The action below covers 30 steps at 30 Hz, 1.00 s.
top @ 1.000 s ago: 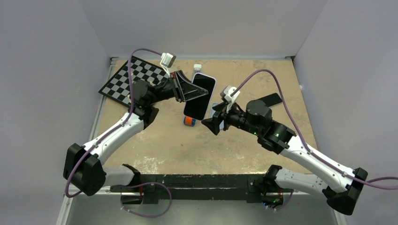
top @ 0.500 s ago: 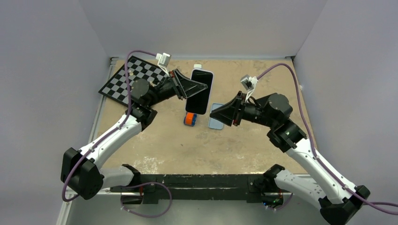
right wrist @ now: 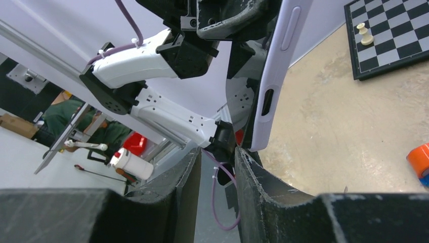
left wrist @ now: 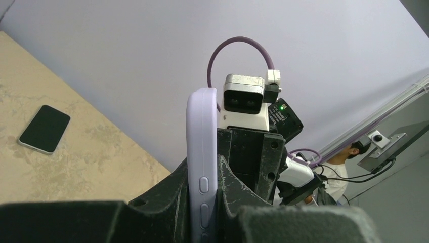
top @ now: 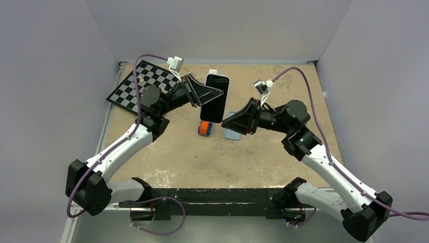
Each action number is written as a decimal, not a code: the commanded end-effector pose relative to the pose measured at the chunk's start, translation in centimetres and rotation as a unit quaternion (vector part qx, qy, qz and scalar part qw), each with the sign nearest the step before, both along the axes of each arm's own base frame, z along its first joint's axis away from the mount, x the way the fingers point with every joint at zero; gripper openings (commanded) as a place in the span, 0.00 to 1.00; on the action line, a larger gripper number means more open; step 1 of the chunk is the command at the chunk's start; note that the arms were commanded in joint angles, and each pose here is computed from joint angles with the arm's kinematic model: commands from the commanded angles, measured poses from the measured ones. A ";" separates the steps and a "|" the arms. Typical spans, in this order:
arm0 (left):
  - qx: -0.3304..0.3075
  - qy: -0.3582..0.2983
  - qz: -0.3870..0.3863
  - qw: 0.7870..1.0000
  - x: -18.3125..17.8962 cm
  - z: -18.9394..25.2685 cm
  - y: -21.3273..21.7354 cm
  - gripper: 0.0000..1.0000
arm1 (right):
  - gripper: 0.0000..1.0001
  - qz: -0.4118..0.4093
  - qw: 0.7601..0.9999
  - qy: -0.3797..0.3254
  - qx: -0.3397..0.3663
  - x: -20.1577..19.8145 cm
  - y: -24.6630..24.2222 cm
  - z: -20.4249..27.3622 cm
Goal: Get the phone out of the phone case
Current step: Remove the phone case from the phone.
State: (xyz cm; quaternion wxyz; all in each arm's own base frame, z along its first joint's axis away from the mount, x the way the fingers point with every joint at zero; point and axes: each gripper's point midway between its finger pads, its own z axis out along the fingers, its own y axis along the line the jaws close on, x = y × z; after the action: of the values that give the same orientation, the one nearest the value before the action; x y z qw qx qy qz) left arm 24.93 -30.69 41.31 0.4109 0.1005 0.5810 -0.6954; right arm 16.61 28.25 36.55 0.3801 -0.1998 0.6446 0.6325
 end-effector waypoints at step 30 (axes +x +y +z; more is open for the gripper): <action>-0.104 -0.035 -0.064 0.992 -3.2 4.9 0.6 0.00 | 0.46 -0.096 0.995 0.032 -0.019 6.9 1.6 -1.3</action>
State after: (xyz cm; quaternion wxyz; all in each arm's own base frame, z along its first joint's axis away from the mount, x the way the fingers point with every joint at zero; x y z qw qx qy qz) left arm 26.13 -29.96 42.17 0.4246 0.0833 0.5497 -0.7146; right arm 19.88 29.59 35.85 0.3764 -0.1656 0.6658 0.6226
